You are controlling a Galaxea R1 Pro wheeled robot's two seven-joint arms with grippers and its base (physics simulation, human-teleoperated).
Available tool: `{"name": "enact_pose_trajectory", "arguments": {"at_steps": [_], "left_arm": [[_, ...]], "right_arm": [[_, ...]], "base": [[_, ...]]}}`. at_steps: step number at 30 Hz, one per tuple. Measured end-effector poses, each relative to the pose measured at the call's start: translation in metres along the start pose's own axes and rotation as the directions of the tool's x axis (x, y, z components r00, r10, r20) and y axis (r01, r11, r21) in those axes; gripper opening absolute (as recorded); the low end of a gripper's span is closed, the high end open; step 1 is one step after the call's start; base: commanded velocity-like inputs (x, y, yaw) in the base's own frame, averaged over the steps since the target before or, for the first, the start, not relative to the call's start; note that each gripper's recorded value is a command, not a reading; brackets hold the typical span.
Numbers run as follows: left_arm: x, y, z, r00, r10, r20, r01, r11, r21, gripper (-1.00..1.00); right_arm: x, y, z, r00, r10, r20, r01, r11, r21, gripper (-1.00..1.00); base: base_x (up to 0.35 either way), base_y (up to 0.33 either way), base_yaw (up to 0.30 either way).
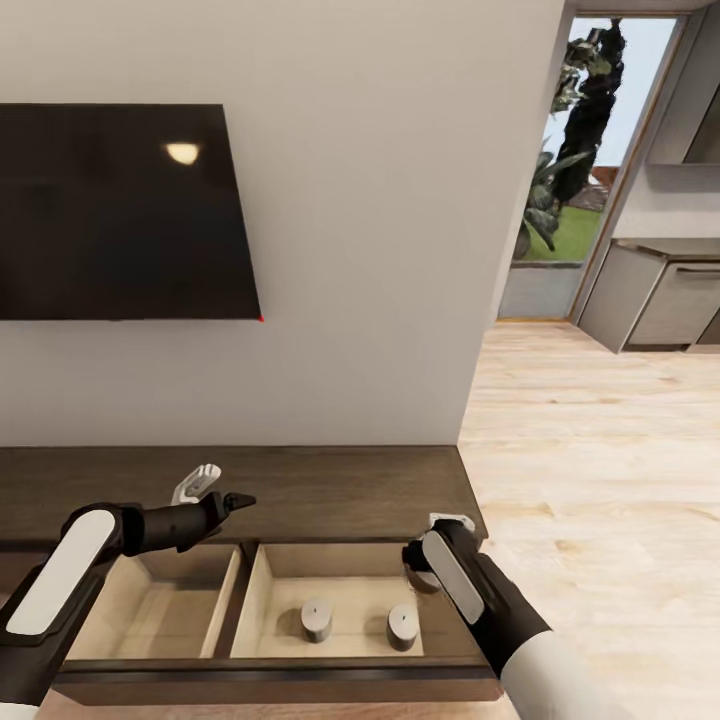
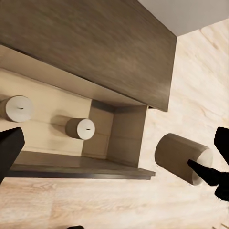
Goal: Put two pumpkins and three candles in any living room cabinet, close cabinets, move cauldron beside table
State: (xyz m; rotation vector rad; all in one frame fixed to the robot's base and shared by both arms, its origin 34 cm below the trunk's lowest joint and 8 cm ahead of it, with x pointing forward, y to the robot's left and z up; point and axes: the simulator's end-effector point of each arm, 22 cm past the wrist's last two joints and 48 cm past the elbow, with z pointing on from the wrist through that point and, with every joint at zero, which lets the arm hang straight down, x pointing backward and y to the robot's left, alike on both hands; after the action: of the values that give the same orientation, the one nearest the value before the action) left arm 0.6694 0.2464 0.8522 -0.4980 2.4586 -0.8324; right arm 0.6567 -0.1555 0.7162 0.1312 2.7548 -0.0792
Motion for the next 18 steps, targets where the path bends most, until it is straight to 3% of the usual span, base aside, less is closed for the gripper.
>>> {"name": "enact_pose_trajectory", "arguments": {"at_steps": [3,7,13,18], "left_arm": [[0.001,0.003,0.003,1.000,0.000,0.000,0.000,1.000,0.000,1.00],[0.004,0.008,0.008,1.000,-0.001,-0.001,0.001,1.000,-0.002,1.00],[0.007,0.016,0.015,1.000,-0.003,-0.003,0.003,1.000,-0.005,1.00],[0.011,0.021,0.021,1.000,-0.001,-0.006,0.001,1.000,-0.006,1.00]], "right_arm": [[-0.001,-0.009,0.015,1.000,0.004,-0.021,-0.003,0.999,0.033,-1.00],[-0.022,-0.016,0.030,0.999,0.040,-0.001,-0.040,0.998,0.057,-1.00],[-0.025,0.024,0.036,0.999,0.045,-0.015,-0.045,0.999,-0.015,-1.00],[-0.022,0.032,0.042,0.999,0.037,-0.014,-0.038,0.999,-0.023,-1.00]], "base": [[0.000,0.000,0.000],[0.000,0.000,0.000],[0.000,0.000,0.000],[0.000,0.000,0.000]]}}
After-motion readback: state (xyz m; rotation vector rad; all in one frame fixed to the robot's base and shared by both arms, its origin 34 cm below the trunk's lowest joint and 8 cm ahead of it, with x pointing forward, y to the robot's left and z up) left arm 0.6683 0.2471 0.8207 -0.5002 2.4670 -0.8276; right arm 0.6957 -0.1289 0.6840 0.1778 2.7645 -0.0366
